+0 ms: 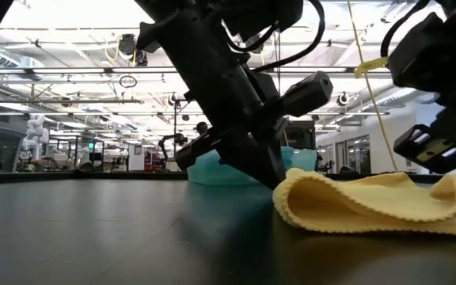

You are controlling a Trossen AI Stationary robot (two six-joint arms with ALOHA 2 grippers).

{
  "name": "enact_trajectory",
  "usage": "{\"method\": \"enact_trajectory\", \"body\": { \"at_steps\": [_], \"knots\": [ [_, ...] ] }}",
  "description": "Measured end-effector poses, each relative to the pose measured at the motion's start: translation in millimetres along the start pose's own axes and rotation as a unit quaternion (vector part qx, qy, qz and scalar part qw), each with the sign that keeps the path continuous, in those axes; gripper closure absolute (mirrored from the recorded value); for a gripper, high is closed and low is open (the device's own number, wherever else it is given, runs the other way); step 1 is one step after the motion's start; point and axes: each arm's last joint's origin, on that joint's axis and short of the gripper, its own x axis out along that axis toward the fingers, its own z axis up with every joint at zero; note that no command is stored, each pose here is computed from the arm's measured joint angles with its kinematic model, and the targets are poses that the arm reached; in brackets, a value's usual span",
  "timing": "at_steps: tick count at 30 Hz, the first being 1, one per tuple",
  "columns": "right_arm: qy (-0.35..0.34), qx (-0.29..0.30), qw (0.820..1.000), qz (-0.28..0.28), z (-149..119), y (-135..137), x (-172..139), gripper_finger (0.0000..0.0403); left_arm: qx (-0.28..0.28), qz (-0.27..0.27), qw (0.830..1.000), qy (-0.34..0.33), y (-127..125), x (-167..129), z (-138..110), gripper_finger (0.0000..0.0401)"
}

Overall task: Fold microfiber towels
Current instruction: Fold the yellow microfiber towel

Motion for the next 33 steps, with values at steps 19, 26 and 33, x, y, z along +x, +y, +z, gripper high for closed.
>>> {"method": "enact_trajectory", "body": {
  "at_steps": [19,26,33],
  "knots": [
    [-0.006,-0.050,0.996,-0.079,17.5,-40.9,-8.2,0.0403,0.061,-0.066,0.996,-0.019,-26.1,-27.4,8.9,0.0399],
    [-0.014,-0.047,0.994,-0.100,26.3,-60.8,-14.5,0.0403,0.065,-0.041,0.997,-0.009,-19.0,-24.3,12.4,0.0399],
    [-0.027,-0.012,0.999,-0.041,30.4,-52.2,-21.4,0.0403,0.052,-0.027,0.998,-0.004,-9.8,5.6,8.1,0.0400]
  ]
}}
